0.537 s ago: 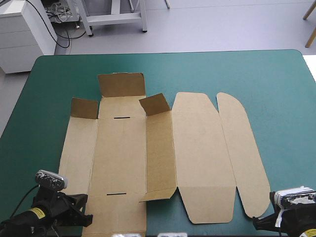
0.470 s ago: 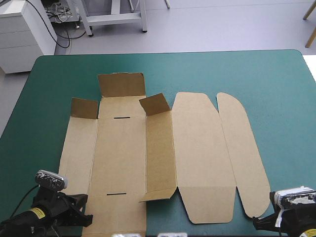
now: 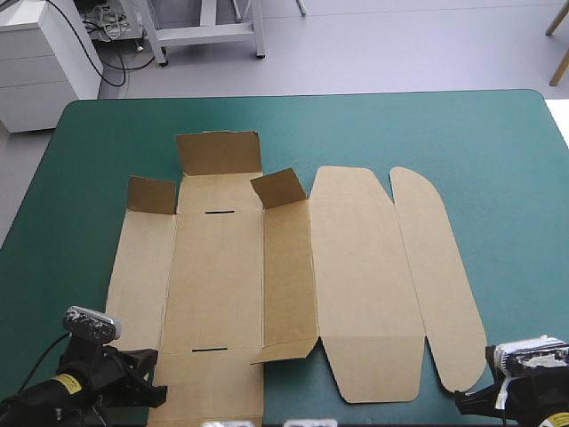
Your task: Fold the box
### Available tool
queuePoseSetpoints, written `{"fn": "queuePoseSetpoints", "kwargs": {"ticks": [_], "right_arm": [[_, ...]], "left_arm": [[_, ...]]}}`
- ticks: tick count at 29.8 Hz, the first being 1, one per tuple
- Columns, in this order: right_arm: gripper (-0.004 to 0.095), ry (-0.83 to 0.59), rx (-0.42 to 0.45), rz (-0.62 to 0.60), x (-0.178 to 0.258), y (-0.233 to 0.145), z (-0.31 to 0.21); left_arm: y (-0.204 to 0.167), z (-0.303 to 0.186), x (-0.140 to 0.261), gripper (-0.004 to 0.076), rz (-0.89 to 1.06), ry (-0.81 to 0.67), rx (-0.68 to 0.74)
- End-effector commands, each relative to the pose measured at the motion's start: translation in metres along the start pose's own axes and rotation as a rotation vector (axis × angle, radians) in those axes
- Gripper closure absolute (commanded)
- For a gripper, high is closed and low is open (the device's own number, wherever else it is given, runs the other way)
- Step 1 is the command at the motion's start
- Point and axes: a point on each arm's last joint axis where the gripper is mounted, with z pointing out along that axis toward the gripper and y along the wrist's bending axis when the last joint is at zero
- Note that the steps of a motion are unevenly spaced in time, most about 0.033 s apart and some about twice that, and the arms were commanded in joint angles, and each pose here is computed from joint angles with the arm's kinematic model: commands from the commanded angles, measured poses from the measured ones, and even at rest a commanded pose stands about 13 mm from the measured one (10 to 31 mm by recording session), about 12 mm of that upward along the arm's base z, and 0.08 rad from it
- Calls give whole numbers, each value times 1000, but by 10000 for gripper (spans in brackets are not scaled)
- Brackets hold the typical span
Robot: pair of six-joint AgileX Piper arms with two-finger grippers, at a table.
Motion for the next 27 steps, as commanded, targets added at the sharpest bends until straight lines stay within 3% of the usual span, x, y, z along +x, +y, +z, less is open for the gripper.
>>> {"fn": "queuePoseSetpoints", "kwargs": {"ticks": [1,13,27], "right_arm": [[929,-75,8,-1,-13,-1,-6],[929,-75,8,-1,-13,-1,-6],[929,-75,8,-1,-13,-1,-6]], "left_arm": [[-2,-5,-13,731,-72,-90,12],[7,16,-40,731,-130,-71,37],[26,15,-154,731,-72,-84,-40]]}}
